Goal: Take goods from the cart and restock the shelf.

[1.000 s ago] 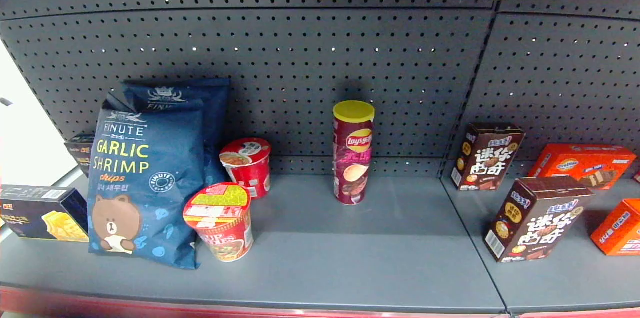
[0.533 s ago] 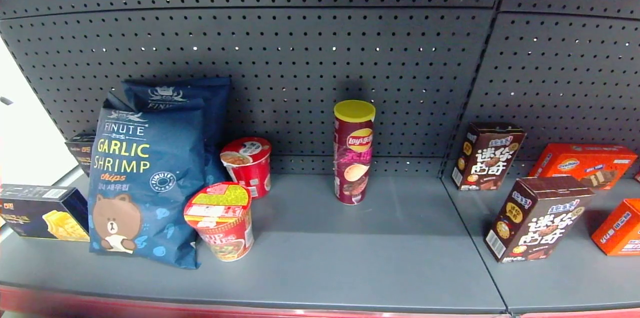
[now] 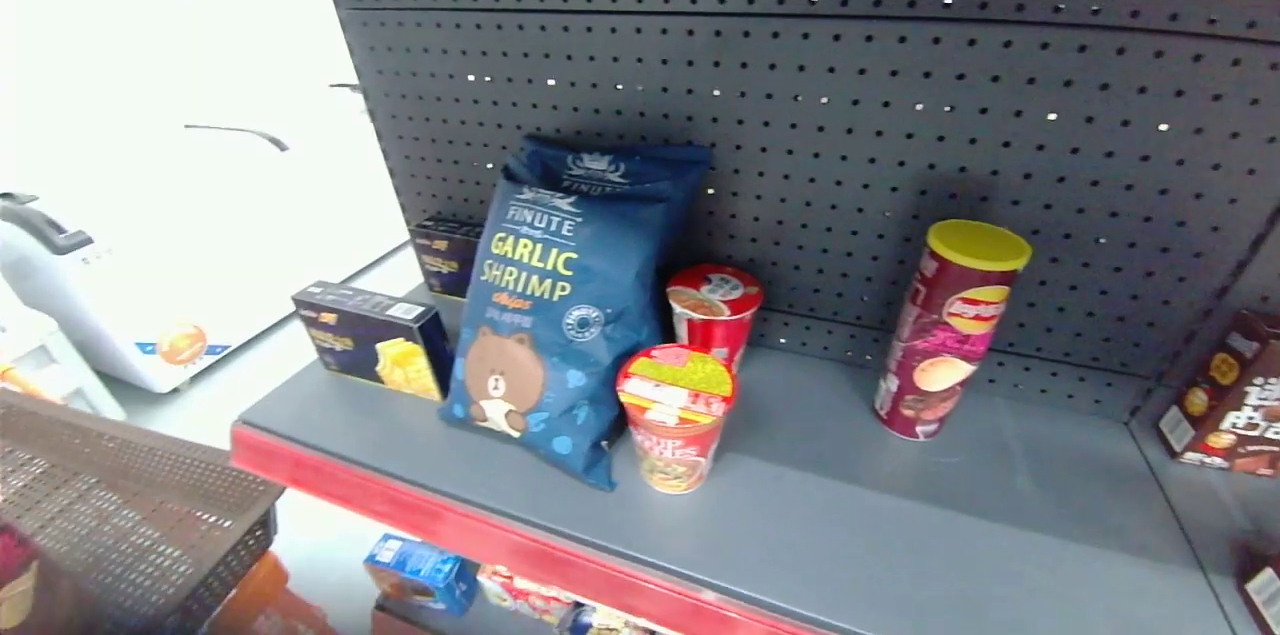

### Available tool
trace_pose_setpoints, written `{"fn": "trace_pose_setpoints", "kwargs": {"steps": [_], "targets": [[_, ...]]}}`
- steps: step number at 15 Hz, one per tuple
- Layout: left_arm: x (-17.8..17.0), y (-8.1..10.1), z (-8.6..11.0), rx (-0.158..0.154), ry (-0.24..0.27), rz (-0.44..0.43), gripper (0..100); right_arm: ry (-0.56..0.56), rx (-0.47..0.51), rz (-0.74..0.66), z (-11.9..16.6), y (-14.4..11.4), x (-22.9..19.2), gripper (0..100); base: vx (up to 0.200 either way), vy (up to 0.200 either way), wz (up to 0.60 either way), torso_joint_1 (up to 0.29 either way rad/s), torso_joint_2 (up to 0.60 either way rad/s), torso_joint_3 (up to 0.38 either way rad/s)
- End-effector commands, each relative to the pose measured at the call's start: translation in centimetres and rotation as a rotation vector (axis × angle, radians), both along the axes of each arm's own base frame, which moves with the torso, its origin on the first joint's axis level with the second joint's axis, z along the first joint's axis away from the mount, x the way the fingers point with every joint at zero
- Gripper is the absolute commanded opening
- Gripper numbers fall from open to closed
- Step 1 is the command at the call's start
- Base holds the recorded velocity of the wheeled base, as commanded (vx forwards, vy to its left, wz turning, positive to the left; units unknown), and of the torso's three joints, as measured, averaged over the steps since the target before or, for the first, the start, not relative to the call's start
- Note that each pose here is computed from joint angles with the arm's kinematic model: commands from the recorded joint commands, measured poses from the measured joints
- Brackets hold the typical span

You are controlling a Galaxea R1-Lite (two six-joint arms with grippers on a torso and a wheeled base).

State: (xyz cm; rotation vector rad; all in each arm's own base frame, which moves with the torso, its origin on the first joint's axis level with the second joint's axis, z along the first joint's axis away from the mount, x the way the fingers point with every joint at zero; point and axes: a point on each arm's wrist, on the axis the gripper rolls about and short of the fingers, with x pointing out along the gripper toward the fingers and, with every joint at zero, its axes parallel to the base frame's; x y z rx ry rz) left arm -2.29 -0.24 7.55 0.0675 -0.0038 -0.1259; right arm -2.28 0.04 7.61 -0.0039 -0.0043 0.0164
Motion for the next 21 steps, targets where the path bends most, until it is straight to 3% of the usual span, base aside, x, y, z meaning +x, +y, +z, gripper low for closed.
{"fn": "trace_pose_setpoints", "kwargs": {"steps": [1,9,21], "targets": [[0.01,0.00,0.00,0.000,0.001,-0.001,100,0.000,-0.001,0.000,-0.02,0.00,0.00,100,0.000,0.000,0.60,-0.002,0.01,0.007],[0.01,0.00,0.00,0.000,0.001,0.000,100,0.000,0.002,0.001,0.01,0.00,-0.01,100,0.000,0.000,0.60,0.005,0.00,0.005],[0.07,0.01,0.11,0.001,0.009,0.000,100,0.001,0.004,0.002,-0.03,0.00,0.00,100,0.000,0.000,0.00,0.000,0.00,0.000]]}}
